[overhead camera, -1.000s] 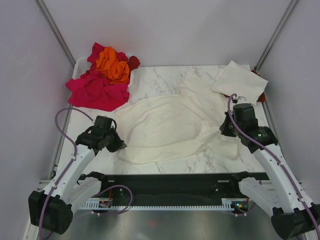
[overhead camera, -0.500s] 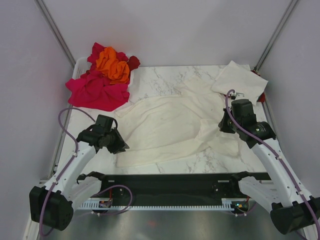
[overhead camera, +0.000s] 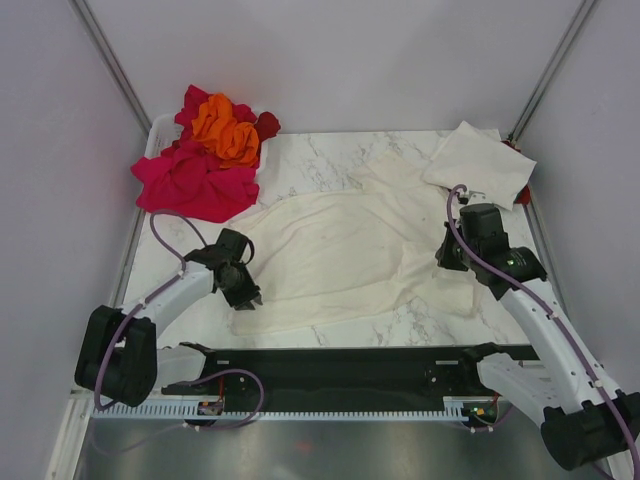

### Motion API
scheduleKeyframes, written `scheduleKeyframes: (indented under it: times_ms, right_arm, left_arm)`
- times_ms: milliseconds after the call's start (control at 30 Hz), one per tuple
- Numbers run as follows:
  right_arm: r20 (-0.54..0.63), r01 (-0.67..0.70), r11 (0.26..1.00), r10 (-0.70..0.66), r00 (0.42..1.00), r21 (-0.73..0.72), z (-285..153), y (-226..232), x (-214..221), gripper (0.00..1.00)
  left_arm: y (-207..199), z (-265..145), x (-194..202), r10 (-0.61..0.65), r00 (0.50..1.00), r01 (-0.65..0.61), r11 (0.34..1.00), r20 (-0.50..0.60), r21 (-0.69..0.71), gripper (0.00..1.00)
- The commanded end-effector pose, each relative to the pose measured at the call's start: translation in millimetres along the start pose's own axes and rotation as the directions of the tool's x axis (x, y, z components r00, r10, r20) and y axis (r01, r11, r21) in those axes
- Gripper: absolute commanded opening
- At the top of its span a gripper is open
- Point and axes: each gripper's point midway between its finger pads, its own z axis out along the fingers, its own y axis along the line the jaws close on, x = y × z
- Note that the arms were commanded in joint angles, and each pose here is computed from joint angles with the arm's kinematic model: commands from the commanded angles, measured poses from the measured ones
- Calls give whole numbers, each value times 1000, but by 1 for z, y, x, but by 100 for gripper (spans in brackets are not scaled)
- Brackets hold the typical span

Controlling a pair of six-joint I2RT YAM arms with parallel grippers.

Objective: Fold and stack the t-shirts
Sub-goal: Fold the tshirt

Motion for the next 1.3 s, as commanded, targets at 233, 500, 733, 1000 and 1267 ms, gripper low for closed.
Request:
scheduleKeyframes:
  times_ms: [233,500,733,1000,1267]
  right_arm:
    - [113,5,1000,-2,994,-30,-30,6,-28,0]
    - [98,12,1000,-9,995,-28,-26,3,-19,0]
    - [98,15,1000,-12,995,-26,-26,3,-18,0]
    - [103,15,1000,-13,995,-23,-26,2,-18,0]
    - [125,16,999,-12,992,-32,-33,3,-23,0]
  left_arm:
    - [11,17,-20,43,995,-36,996,88,-78,33]
    - [7,14,-24,48,993,-42,997,109,-59,43]
    - [12,19,-16,47,995,-41,997,86,-62,43]
    - [11,18,-16,51,994,-47,998,94,-41,15]
    - [4,11,-14,57,994,-58,998,95,2,2]
